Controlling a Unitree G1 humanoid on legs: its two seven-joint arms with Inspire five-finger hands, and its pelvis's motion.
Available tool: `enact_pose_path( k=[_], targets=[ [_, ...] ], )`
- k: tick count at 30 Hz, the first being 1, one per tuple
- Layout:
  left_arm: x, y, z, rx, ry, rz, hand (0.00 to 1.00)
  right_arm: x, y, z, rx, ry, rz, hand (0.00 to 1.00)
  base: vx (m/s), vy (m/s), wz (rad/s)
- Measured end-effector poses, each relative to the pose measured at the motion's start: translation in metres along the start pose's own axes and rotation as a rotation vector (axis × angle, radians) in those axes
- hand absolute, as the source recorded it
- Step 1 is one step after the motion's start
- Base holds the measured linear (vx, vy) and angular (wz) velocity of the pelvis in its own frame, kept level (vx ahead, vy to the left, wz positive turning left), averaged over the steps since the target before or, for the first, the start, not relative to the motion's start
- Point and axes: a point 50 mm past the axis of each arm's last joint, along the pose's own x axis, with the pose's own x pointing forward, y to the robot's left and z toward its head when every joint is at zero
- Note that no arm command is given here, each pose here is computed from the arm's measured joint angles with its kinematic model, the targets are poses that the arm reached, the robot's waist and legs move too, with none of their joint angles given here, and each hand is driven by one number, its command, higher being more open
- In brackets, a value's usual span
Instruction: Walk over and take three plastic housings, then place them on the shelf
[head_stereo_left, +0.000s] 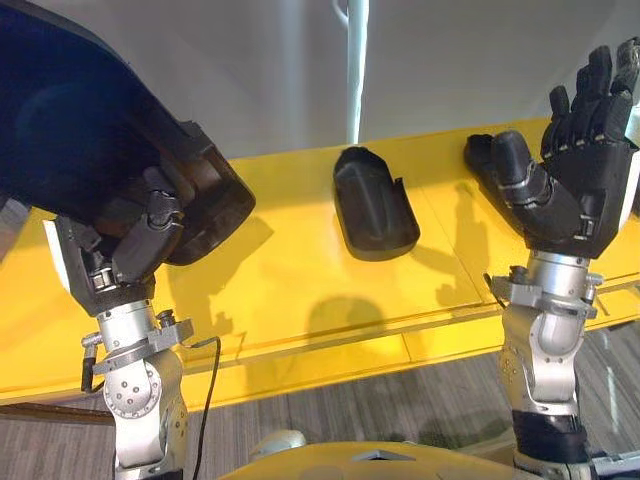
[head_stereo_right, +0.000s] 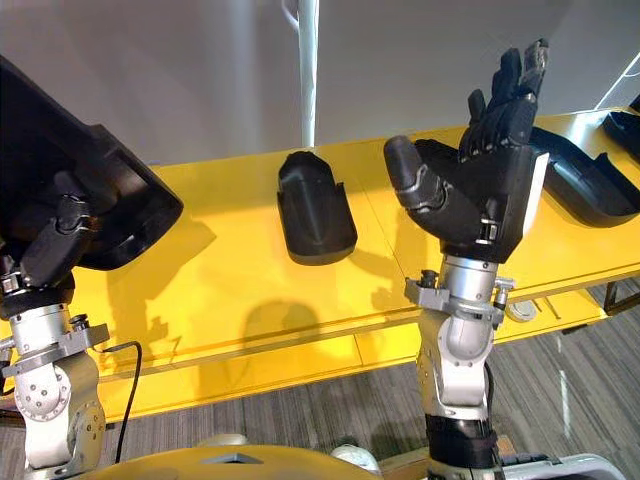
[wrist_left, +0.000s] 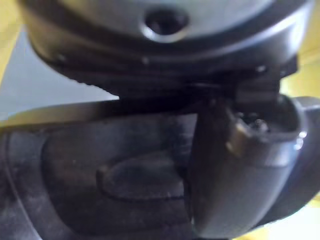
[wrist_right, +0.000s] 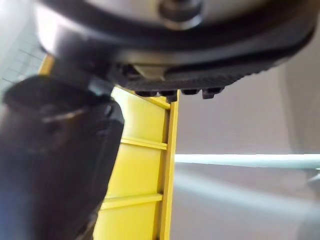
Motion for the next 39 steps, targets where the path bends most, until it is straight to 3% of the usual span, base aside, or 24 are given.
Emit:
enact_pose_path(
  k=[7,12,17,22,29,39],
  targets=[
    [-0.004,-0.018,-0.007,-0.012,0.005,-0.109,0.00,-0.012,-0.023,-0.017,-0.020,0.098,-0.104,1.00,-0.02,0.215,0.40],
    [-0.003,-0.023,-0.010,0.028,0.007,-0.193,0.00,-0.011,-0.035,-0.012,0.017,0.055,-0.160,1.00,-0.03,0.570,-0.04],
    [0.006,-0.010,-0.020,0.060,0.116,-0.303,0.00,-0.019,-0.017,-0.025,-0.023,0.118,-0.148,1.00,-0.12,0.369,-0.17],
    [0.007,-0.010,-0.024,-0.016,0.182,-0.311,0.00,-0.011,-0.014,-0.008,-0.065,0.038,-0.107,1.00,0.02,-0.040,0.07],
    [-0.005,-0.030,-0.038,-0.135,0.344,-0.447,0.00,-0.011,-0.038,-0.008,-0.185,0.102,-0.175,1.00,-0.01,-0.090,-0.09],
    [0.016,-0.030,-0.049,-0.234,0.483,-0.449,0.00,-0.074,-0.091,-0.004,-0.420,0.375,-0.385,1.00,0.01,-0.016,-0.27]
  ],
)
